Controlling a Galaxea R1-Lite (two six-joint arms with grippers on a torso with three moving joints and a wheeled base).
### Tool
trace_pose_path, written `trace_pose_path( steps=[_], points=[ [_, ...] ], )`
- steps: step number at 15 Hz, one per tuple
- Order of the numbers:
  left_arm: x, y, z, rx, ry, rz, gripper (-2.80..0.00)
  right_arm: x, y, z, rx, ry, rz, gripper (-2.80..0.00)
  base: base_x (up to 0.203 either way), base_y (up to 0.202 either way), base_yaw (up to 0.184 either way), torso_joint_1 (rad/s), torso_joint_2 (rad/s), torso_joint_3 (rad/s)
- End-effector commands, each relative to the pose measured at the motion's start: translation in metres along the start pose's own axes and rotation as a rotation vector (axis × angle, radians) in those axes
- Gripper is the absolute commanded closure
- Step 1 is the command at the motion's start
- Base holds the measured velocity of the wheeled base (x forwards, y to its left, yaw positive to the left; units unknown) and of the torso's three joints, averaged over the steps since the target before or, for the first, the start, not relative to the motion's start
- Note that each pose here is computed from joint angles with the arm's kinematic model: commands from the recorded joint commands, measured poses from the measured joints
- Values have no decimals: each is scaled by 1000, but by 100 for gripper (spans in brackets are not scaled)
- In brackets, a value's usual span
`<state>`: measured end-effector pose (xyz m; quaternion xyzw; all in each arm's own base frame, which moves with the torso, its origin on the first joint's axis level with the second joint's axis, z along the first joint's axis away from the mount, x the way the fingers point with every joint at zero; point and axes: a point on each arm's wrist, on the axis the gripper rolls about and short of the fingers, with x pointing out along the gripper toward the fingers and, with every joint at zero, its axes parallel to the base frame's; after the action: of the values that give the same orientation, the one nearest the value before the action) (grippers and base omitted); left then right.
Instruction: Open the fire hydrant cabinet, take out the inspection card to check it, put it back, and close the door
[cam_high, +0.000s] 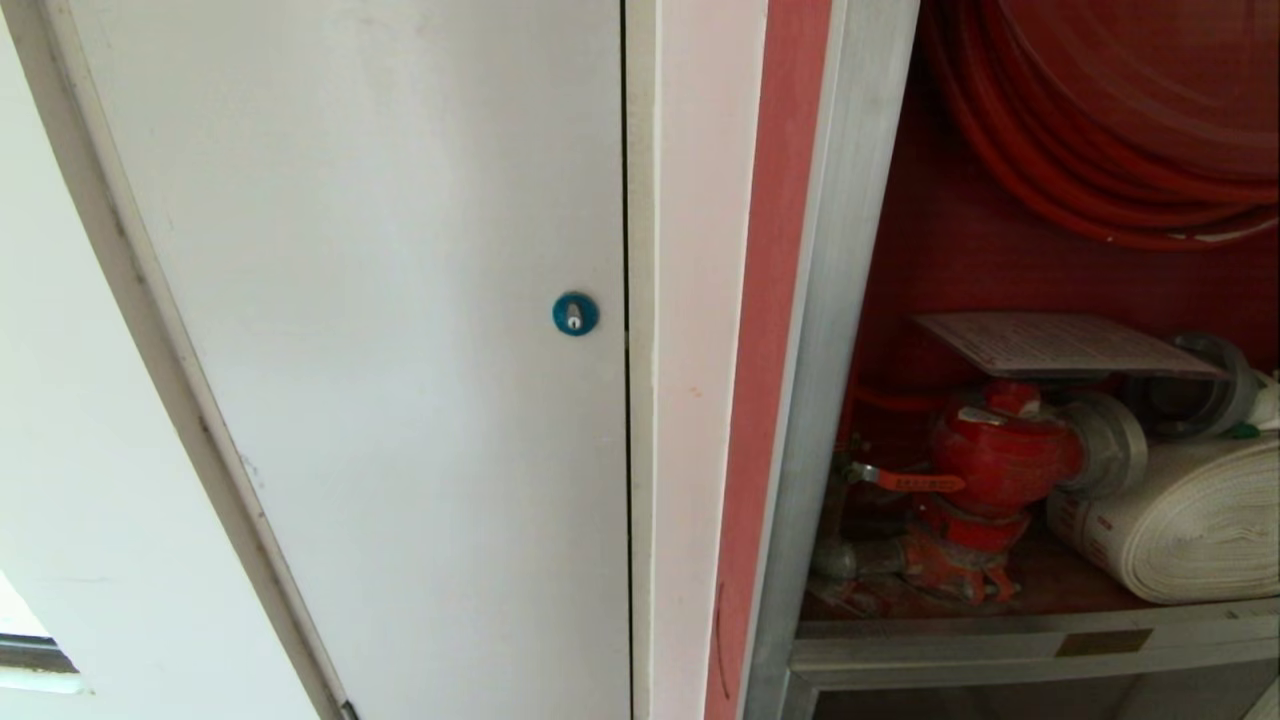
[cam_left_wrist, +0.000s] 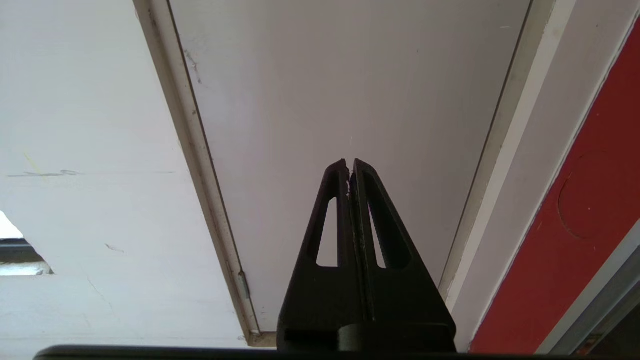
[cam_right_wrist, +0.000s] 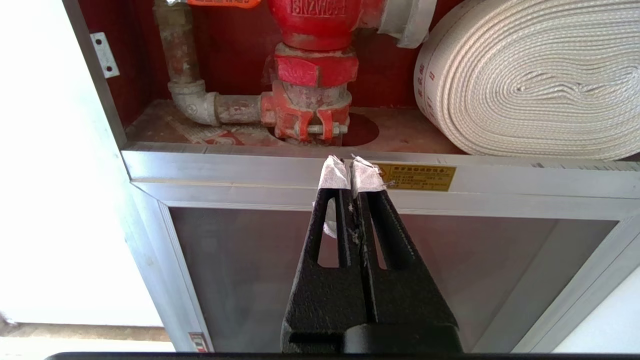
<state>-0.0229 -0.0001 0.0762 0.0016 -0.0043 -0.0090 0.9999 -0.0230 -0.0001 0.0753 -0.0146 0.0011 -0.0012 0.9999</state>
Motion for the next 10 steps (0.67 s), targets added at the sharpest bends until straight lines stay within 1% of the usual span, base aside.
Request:
trace_pose_path(
  steps=[1, 3, 10],
  points=[
    [0, 0, 0, 0, 1, 0, 0, 0, 0, 0, 0, 1, 1, 0, 0, 0, 0, 0, 0, 0],
    [0, 0, 0, 0, 1, 0, 0, 0, 0, 0, -14, 2, 2, 0, 0, 0, 0, 0, 0, 0],
    [0, 0, 0, 0, 1, 0, 0, 0, 0, 0, -14, 2, 1, 0, 0, 0, 0, 0, 0, 0]
  ],
)
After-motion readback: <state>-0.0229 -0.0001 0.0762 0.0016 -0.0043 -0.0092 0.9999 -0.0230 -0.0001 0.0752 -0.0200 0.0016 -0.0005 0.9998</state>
